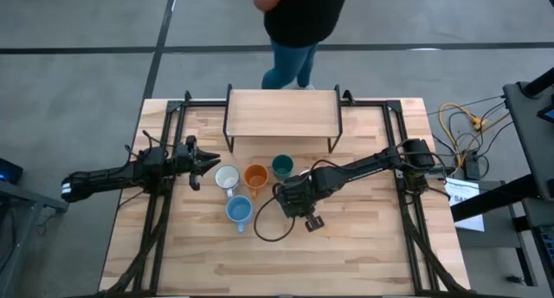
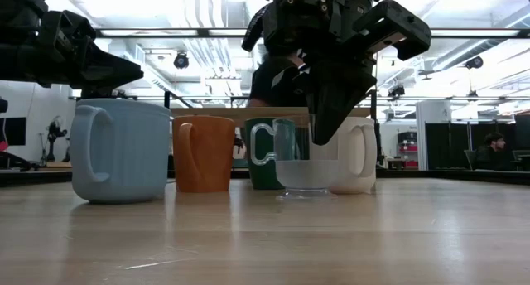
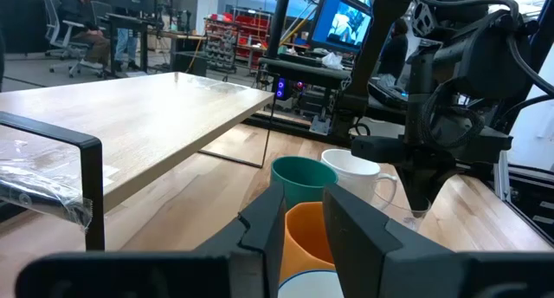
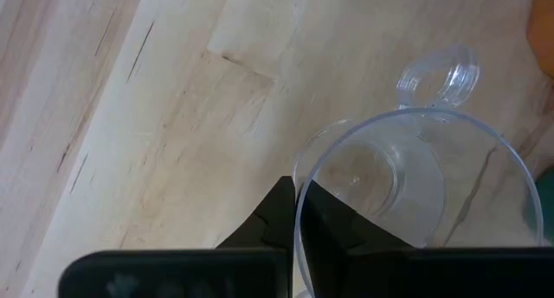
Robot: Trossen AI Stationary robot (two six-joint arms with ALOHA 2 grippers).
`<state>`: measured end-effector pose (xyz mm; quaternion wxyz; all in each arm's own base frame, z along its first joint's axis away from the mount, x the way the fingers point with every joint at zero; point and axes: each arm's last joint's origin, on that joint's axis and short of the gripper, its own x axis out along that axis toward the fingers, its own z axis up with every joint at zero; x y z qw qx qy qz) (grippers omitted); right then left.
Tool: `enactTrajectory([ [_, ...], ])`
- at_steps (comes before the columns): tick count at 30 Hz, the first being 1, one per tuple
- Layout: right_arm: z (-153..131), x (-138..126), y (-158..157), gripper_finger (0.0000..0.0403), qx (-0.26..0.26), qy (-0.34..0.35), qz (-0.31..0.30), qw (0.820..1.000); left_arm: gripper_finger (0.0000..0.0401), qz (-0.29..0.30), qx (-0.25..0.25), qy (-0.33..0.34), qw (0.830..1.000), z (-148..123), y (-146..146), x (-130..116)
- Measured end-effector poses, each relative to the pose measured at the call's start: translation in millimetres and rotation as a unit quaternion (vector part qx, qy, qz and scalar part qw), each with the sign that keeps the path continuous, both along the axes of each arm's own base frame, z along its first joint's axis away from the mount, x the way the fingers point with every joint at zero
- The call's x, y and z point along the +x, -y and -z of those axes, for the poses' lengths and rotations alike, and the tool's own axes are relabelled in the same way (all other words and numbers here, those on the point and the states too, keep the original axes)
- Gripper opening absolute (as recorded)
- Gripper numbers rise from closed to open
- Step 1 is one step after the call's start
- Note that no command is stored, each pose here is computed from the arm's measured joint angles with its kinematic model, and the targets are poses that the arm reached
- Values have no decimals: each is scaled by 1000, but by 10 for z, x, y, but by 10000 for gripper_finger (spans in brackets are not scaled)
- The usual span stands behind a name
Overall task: Stack small to large cups/mugs on shelf
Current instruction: Put the transparent mug on the shelf
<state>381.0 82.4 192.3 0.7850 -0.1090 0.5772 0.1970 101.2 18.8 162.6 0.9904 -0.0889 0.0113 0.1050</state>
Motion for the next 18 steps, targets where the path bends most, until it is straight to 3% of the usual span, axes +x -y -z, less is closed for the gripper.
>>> enactTrajectory([
  [7, -173, 65, -20, 9, 4, 16, 1, 1000, 68, 0, 0, 0, 1000, 0, 0, 0],
  [18, -702, 138, -34, 8, 10, 30, 9, 999, 68, 0, 0, 0, 1000, 0, 0, 0],
])
